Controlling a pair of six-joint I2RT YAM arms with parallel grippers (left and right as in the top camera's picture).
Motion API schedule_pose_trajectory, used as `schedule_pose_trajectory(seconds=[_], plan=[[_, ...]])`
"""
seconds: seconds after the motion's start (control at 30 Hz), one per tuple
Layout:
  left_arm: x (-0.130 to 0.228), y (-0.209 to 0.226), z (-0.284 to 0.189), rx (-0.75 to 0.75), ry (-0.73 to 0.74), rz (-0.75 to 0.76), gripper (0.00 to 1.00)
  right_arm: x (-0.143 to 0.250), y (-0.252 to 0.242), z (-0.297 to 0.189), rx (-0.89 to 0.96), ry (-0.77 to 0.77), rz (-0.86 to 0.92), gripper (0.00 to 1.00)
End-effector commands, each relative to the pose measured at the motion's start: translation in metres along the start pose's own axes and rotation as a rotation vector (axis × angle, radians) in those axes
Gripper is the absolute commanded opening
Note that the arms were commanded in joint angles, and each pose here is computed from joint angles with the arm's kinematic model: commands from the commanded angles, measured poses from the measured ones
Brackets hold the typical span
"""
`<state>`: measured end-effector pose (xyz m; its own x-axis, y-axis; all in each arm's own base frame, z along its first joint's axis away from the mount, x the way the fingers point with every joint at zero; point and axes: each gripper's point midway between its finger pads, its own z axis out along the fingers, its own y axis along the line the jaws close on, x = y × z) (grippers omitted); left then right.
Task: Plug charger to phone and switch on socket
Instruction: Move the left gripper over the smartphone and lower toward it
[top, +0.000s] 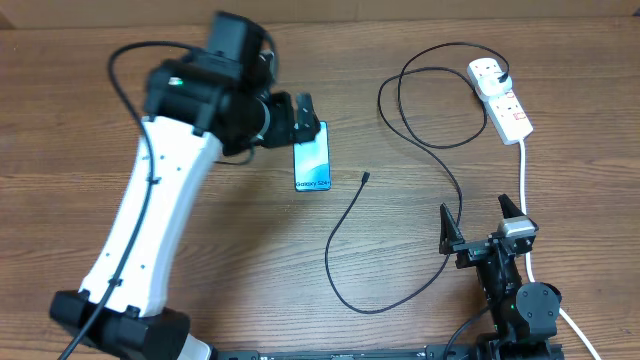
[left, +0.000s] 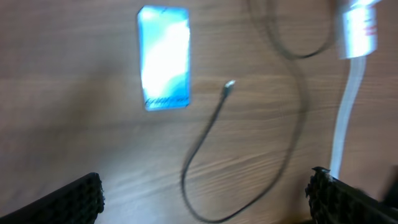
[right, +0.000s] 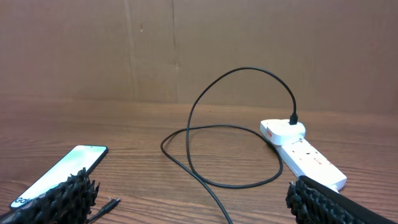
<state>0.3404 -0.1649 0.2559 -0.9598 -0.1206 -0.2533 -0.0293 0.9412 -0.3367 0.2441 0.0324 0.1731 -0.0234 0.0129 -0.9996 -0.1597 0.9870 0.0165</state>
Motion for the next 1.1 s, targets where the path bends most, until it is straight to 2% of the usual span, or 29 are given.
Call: schedule_pose_trajectory(seconds=[0.0, 0.1, 0.33, 0.7, 1.07], plan=[[-0.008, 0.016, 0.006, -0.214, -0.089, -0.074, 1.00, 0.002, 0.000, 0.000, 0.000, -0.001, 0.005, 1.00], [-0.016, 0.014, 0.011, -0.264, -0.141, -0.043, 1.00, 0.002, 0.000, 0.000, 0.000, -0.001, 0.005, 1.00], [-0.028, -0.009, 0.026, -0.176, -0.162, -0.046, 1.00, 0.002, 0.000, 0.000, 0.000, -0.001, 0.005, 1.00], [-0.026, 0.001, 0.070, -0.241, -0.070, -0.042, 1.00, 0.002, 0.000, 0.000, 0.000, -0.001, 0.005, 1.00], [-0.031, 0.007, 0.076, -0.271, -0.094, -0.040, 1.00, 0.002, 0.000, 0.000, 0.000, -0.001, 0.005, 1.00]])
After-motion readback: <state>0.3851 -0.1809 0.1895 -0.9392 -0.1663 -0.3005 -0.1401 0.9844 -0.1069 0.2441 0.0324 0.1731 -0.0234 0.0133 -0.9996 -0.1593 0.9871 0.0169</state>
